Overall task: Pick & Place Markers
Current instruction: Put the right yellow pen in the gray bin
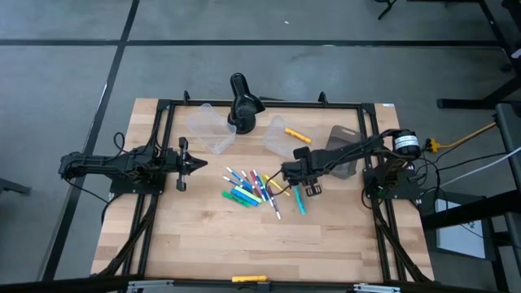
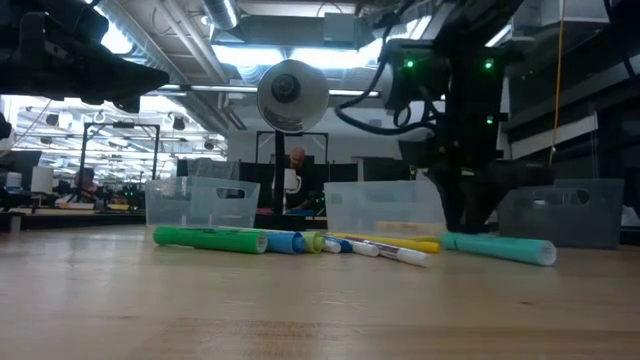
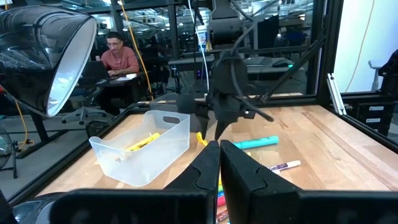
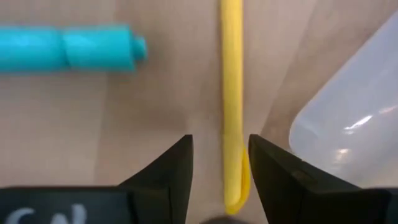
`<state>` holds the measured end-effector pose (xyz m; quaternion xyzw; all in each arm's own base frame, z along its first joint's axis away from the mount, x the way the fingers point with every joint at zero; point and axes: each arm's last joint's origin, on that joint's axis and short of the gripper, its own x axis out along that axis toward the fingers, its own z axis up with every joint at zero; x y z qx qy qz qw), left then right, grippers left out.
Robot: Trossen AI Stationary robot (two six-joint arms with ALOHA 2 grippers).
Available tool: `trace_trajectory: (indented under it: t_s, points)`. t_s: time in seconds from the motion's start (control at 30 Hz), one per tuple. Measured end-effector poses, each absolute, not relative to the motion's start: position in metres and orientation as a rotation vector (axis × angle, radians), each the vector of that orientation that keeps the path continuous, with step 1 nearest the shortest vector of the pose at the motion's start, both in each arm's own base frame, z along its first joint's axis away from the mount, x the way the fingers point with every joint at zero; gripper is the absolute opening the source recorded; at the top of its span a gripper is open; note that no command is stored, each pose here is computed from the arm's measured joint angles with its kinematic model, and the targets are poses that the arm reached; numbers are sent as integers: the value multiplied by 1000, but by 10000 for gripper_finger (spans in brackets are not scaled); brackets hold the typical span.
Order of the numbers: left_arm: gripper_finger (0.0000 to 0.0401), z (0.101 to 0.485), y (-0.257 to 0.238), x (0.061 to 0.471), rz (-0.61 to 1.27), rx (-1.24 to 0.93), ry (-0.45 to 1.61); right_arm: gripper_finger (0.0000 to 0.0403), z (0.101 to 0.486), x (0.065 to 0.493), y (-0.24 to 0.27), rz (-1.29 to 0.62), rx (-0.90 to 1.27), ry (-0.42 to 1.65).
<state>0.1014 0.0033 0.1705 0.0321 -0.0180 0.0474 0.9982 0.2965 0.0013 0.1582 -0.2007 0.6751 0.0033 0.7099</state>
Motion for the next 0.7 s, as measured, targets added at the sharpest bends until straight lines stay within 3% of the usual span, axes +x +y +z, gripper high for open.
trace_trajectory:
  t_s: [0.53,0.7]
  points:
    - [10,171,3,101,95,64,-36,150,142,288,-16,69,-378,1491]
    - [9,171,3,101,95,64,-36,118,141,288,-15,93,-354,1490]
